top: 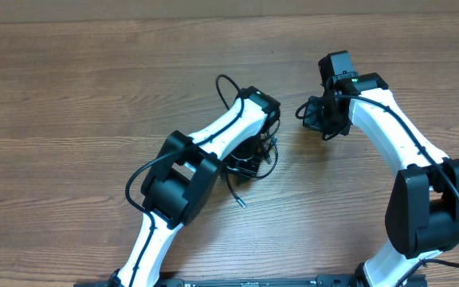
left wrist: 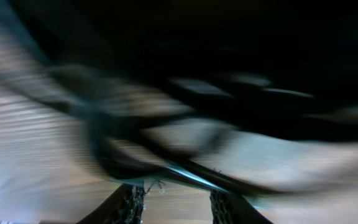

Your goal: Untangle cables

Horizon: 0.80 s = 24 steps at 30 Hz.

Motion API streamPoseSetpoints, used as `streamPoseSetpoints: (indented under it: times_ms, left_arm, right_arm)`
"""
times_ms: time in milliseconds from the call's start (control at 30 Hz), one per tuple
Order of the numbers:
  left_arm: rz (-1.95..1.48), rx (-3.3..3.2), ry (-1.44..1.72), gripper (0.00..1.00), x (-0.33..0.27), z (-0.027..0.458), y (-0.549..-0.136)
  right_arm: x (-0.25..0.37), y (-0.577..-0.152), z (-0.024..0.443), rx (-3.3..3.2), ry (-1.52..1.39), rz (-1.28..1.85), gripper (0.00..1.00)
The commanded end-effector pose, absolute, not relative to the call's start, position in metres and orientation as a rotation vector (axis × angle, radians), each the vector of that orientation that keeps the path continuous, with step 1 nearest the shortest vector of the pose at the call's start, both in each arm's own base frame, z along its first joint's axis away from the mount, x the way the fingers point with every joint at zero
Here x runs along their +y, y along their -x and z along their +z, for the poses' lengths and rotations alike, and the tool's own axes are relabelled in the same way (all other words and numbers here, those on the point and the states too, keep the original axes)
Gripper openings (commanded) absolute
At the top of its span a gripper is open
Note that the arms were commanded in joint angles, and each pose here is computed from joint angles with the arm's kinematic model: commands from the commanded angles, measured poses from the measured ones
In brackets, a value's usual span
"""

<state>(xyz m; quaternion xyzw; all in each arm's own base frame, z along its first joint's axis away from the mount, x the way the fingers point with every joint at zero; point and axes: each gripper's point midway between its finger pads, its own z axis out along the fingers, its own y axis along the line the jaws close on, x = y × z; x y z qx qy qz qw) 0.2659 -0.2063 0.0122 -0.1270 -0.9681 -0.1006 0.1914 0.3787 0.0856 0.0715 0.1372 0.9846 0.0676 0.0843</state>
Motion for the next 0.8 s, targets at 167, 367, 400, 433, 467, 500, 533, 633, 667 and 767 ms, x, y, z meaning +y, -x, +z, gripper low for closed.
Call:
streamPoseSetpoints:
  times_ms: [167,367,400,433,467,500,533,633,667,767]
  left_arm:
    - [-0.589,-2.867,0.172,0.33,-0.132,0.02,-0.326]
    - [-0.531,-2.916,0.101,0.34,-0.111,0.015,-0.35]
    - [-0.469,-2.931,0.106,0.33,-0.111,0.012,-0.355]
    - [-0.417,-2.934,0.127,0.33,-0.114,0.01,-0.356]
    - [-0.341,-2.935,0.157,0.33,-0.119,0.008,-0.358]
    - [-0.283,-2.933,0.18,0.32,-0.124,0.006,-0.358]
    - [-0.233,-2.931,0.192,0.32,-0.128,0.005,-0.358]
    - [-0.153,-2.927,0.184,0.27,-0.131,0.006,-0.359]
    - [-0.123,-2.929,0.187,0.25,-0.132,0.008,-0.36]
    - [0.104,-2.96,0.198,0.25,-0.145,0.029,-0.367]
  right_arm:
    - [0.133,-0.372,0.08,2.959,-0.304,0.532,0.04]
    - [0.166,-0.366,0.081,2.951,-0.181,0.574,0.05]
    - [0.176,-0.366,0.082,2.94,-0.138,0.584,0.05]
    - [0.183,-0.365,0.083,2.932,-0.111,0.59,0.05]
    - [0.189,-0.365,0.084,2.923,-0.086,0.597,0.05]
    - [0.196,-0.365,0.085,2.913,-0.062,0.605,0.05]
    - [0.201,-0.366,0.086,2.902,-0.041,0.612,0.05]
    - [0.217,-0.367,0.089,2.868,0.018,0.634,0.05]
    - [0.222,-0.367,0.09,2.856,0.036,0.641,0.05]
    - [0.234,-0.37,0.094,2.811,0.131,0.653,0.1]
